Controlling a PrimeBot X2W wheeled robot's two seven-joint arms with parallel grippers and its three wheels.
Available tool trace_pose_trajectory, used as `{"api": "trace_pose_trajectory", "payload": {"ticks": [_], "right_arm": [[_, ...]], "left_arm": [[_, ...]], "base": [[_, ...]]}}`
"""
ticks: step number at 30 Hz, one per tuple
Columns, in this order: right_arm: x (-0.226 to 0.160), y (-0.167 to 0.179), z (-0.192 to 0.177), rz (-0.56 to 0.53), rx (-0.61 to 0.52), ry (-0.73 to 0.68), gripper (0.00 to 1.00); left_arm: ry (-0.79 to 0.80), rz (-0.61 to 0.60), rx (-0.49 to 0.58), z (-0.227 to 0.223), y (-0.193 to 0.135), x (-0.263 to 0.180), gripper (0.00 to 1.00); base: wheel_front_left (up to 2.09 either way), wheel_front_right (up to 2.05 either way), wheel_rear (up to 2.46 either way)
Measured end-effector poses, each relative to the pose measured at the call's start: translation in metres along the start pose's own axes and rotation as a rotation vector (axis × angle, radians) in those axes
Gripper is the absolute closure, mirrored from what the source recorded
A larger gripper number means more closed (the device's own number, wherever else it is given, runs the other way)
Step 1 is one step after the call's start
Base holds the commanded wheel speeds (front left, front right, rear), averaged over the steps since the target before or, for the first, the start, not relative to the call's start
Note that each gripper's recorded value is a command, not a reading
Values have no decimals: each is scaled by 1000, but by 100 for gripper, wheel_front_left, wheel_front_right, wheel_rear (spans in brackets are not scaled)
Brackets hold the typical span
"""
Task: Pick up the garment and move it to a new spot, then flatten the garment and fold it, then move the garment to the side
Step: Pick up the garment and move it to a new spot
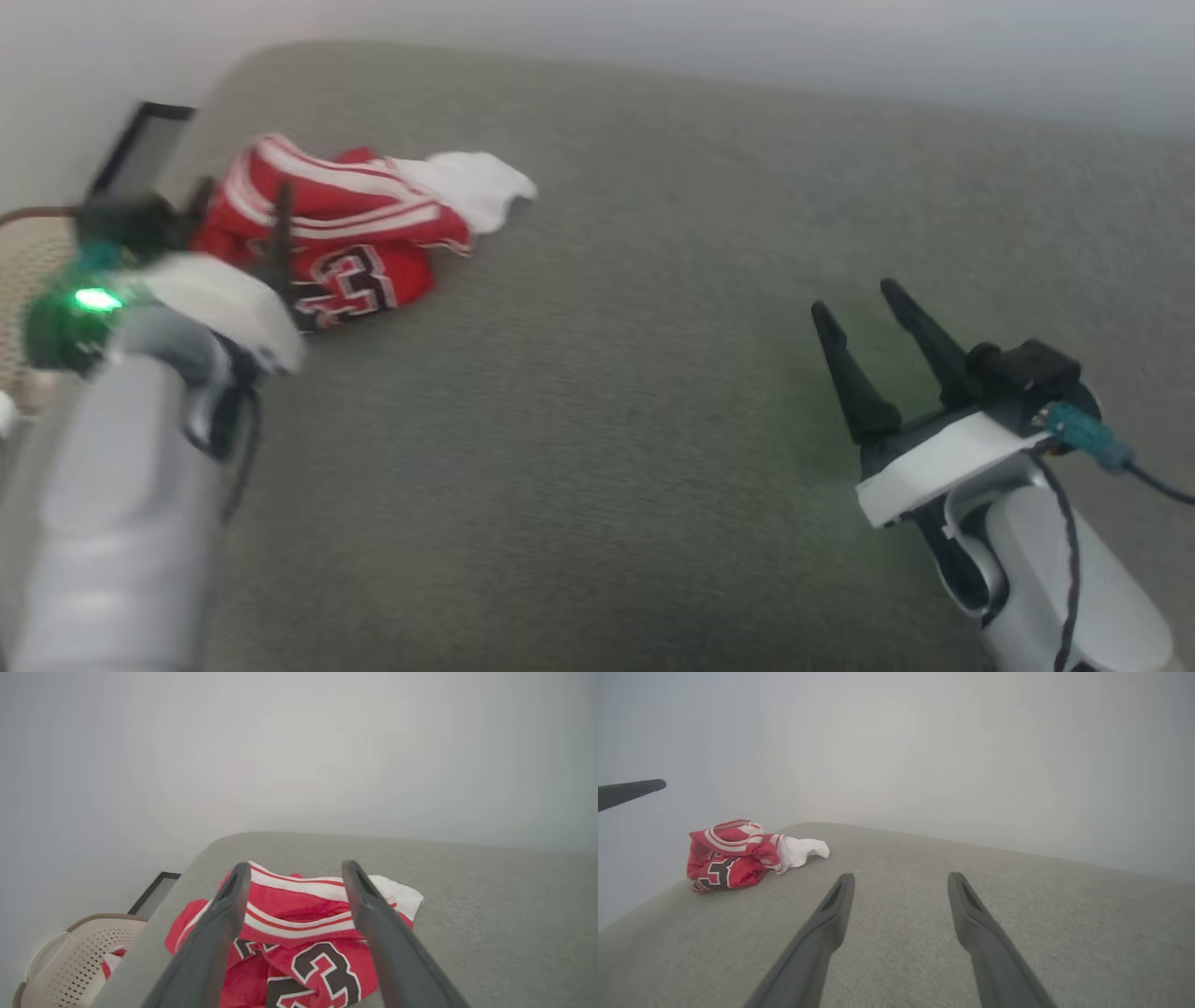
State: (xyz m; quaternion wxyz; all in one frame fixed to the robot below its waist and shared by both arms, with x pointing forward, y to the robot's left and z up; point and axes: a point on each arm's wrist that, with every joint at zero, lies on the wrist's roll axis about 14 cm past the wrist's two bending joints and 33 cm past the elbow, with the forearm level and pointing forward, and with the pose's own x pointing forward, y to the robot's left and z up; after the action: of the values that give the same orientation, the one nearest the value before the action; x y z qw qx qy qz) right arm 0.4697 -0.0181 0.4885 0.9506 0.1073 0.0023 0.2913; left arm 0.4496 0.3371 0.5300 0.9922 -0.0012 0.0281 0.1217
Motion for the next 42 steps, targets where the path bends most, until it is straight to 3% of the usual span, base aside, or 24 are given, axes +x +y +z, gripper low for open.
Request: {"api": "trace_pose_trajectory", "payload": {"ticks": [5,11,16,24,25,27,35,42], "right_arm": [[-10,-35,-7,-82,9,8,0],[-21,-70,-21,-163,15,34,0],[-27,-96,-31,-210,7,54,0],[-35,-118,-41,-247,-6,74,0],[-36,-121,-42,-253,-7,77,0],[-37,-124,-40,-259,-11,69,0],[-38,-112,-9,-267,-12,-4,0],[-45,-95,27,-283,-2,-90,0]], "left_arm": [[257,33,-90,-37,7,43,0],[696,31,-156,-117,-4,49,0],[856,22,-182,-156,-17,60,0],[902,42,-212,-184,-26,79,0],[906,39,-212,-187,-27,81,11],[894,40,-225,-188,-28,83,100],[752,19,-277,-150,-33,80,100],[533,-178,-340,-54,-85,93,100]], "base": [[0,0,0],[0,0,0],[0,0,0],[0,0,0],[0,0,0],[0,0,0],[0,0,0],[0,0,0]]}}
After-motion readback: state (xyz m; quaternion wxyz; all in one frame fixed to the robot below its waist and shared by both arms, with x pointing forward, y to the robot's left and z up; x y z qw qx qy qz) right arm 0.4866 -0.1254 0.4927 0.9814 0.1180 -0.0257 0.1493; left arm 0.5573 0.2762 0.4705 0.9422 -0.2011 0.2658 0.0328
